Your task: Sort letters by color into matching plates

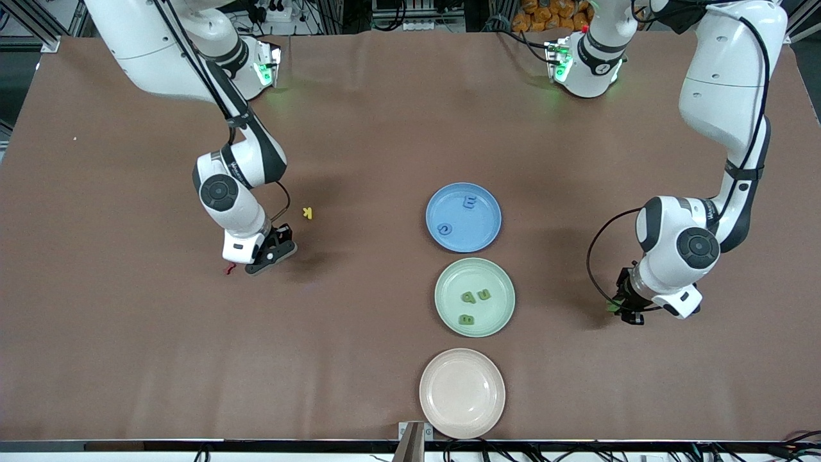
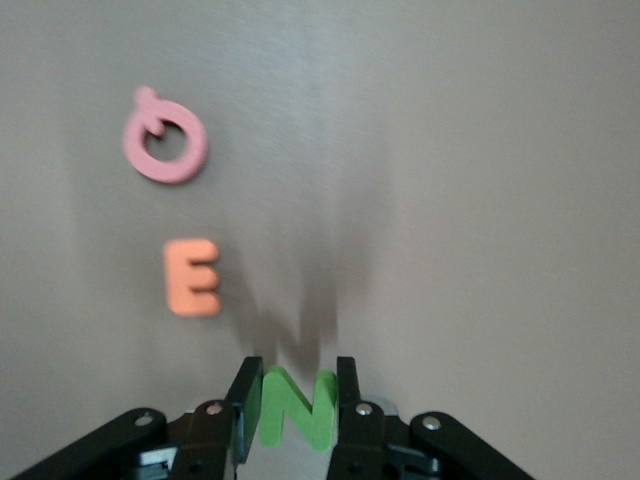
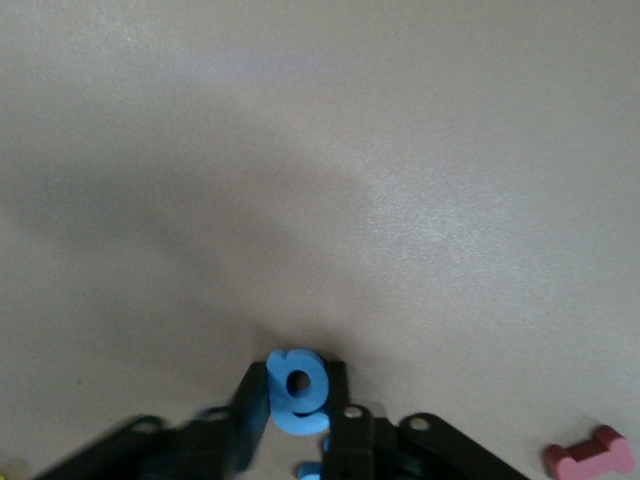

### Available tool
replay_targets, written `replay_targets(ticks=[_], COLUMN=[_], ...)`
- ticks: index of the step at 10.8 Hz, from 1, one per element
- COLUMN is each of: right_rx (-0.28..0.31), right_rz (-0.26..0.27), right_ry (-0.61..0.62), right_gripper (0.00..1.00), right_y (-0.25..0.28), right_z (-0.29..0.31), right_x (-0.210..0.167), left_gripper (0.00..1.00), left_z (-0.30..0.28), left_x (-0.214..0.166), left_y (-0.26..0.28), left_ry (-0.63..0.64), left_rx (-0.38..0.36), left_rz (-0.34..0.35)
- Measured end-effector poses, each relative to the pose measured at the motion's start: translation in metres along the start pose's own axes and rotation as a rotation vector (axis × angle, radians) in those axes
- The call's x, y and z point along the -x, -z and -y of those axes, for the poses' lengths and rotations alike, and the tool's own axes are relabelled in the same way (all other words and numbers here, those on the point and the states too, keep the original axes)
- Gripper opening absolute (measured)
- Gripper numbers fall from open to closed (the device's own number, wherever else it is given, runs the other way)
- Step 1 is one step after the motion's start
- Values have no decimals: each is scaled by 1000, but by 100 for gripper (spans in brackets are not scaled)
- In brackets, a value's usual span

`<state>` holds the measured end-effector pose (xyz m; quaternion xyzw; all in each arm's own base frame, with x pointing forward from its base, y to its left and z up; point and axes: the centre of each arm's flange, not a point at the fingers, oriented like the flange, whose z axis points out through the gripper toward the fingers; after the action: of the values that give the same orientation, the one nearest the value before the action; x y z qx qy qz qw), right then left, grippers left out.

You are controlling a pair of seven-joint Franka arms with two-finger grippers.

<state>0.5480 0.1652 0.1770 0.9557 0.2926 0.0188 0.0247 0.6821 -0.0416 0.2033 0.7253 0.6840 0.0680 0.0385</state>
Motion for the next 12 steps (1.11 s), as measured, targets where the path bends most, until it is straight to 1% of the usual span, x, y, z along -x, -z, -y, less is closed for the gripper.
replay_targets(ticks=[1, 2, 3, 5, 6, 7, 9, 10, 11, 12], right_rx=[2, 0, -9, -31, -46, -75, -150, -168, -179, -196], right_rz=[-6, 1, 18, 55, 45, 25, 2, -3, -11, -29], right_ry=[-2, -1, -16, -94, -141, -195, -308, -373, -448, -530], right_gripper=[27, 27, 27, 27, 27, 27, 27, 27, 27, 27], right_y=[3, 3, 6, 28, 43, 56, 75, 83, 93, 105], right_z=[-1, 0, 6, 30, 49, 71, 120, 147, 174, 203], right_x=[-1, -1, -5, -31, -48, -62, -81, -88, -96, -108], left_gripper=[34, 34, 34, 34, 34, 34, 34, 34, 38, 50], left_z=[-10, -18, -20, -12, -4, 4, 10, 10, 10, 10], left_x=[14, 38, 70, 139, 176, 210, 257, 272, 280, 280], left_y=[11, 22, 30, 37, 38, 40, 48, 51, 52, 51], left_ry=[-5, -19, -37, -60, -82, -105, -122, -139, -150, -175], left_rx=[29, 52, 66, 70, 67, 68, 85, 95, 100, 106], left_rz=[15, 39, 61, 86, 97, 108, 129, 136, 138, 128])
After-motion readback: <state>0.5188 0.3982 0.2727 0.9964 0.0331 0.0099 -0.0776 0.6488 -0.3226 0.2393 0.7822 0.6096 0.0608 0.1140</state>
